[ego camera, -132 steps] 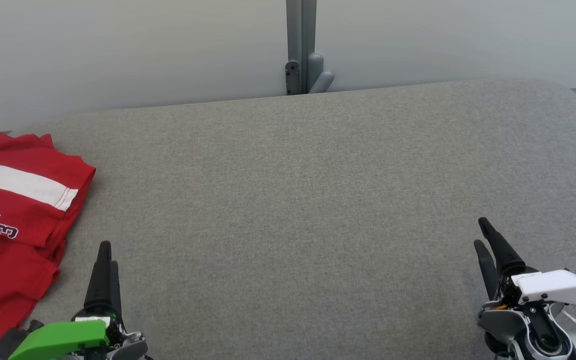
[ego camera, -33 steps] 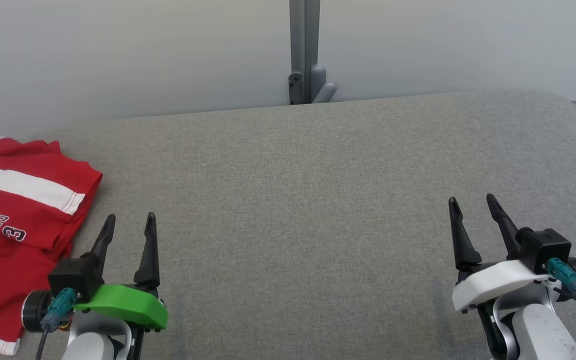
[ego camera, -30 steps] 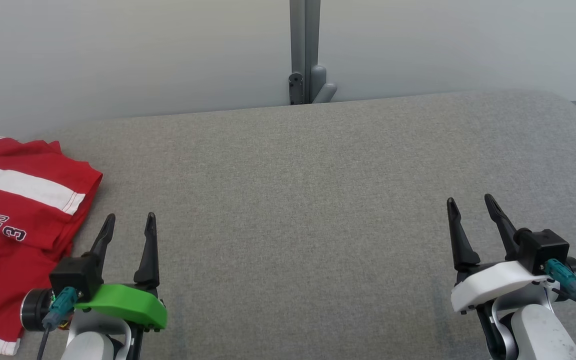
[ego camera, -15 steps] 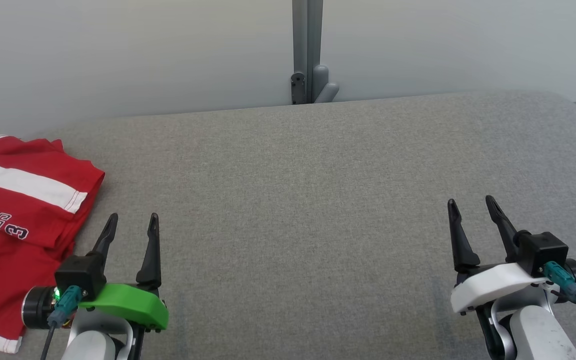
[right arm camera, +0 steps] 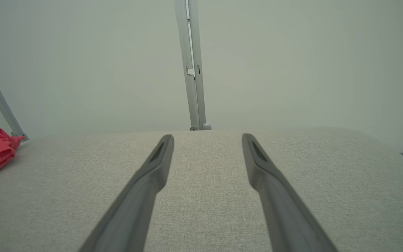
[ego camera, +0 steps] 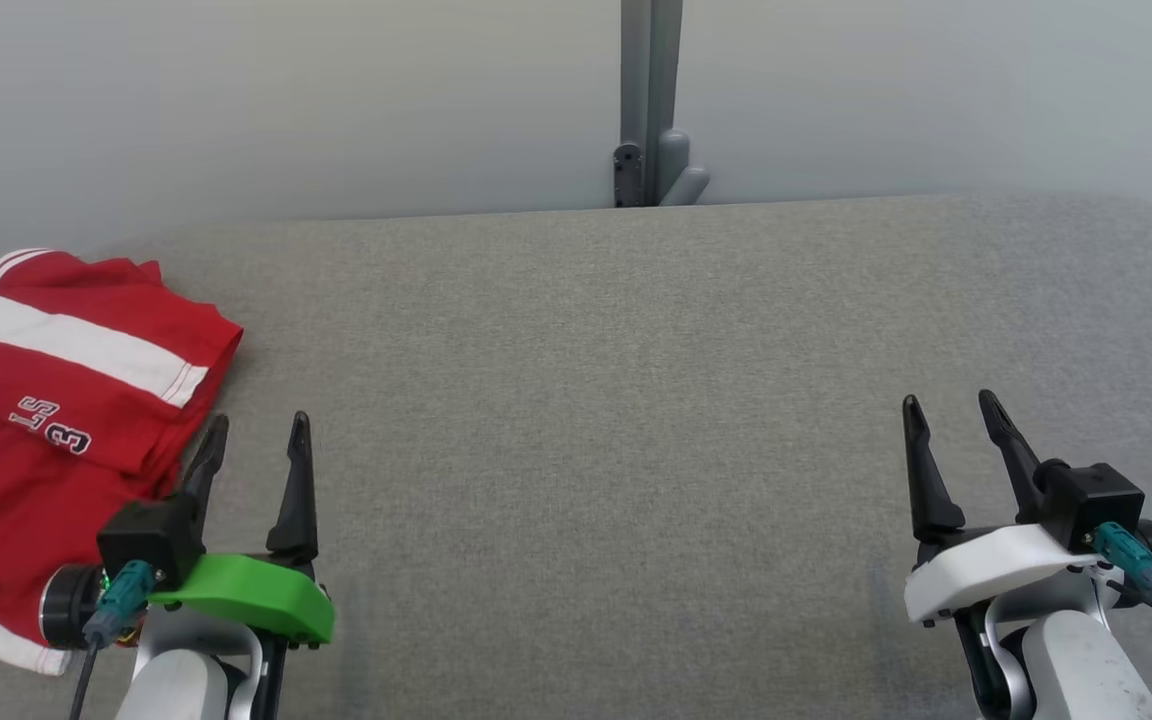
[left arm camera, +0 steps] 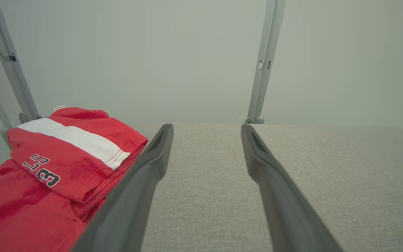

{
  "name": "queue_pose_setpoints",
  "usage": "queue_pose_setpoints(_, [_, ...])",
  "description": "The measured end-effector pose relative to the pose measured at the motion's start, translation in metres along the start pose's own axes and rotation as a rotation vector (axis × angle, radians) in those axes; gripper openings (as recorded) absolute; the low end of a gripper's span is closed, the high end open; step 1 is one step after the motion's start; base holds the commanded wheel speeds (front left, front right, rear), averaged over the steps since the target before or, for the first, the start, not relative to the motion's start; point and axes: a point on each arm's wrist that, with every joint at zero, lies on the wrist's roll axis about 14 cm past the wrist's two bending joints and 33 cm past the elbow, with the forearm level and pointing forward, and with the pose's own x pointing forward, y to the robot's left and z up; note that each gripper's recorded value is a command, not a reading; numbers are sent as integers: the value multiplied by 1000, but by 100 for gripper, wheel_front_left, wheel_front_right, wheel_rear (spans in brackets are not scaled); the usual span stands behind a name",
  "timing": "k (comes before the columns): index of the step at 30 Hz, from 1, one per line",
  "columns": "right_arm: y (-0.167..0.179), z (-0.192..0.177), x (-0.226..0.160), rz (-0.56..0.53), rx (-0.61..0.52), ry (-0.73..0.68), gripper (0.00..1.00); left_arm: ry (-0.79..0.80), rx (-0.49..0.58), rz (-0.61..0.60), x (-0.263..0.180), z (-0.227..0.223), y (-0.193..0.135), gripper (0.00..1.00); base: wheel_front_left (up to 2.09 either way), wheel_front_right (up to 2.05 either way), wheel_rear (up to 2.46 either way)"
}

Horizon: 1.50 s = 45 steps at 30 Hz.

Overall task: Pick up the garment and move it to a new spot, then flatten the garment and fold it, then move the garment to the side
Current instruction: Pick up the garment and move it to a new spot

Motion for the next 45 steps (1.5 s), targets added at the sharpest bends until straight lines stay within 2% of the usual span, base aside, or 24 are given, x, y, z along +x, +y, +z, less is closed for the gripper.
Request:
queue_pose_setpoints(9, [47, 3, 24, 134, 17, -17, 100, -57, -9, 182, -24, 19, 57, 100, 0, 0, 0])
queue_pose_setpoints(18, [114, 1, 43, 308, 54, -18, 100, -106, 5, 386, -73, 36, 117, 100, 0, 0, 0])
queue_pose_setpoints(23, [146, -1, 49, 390, 71, -15, 100, -126, 13, 471, -100, 43, 140, 100, 0, 0, 0])
queue_pose_setpoints(32, [173, -3, 53, 457, 87, -10, 100, -132, 23, 533, -124, 46, 154, 100, 0, 0, 0])
queue_pose_setpoints(45, [171, -8, 55, 449, 88, 3, 100, -156, 20, 536, -117, 54, 154, 100, 0, 0, 0])
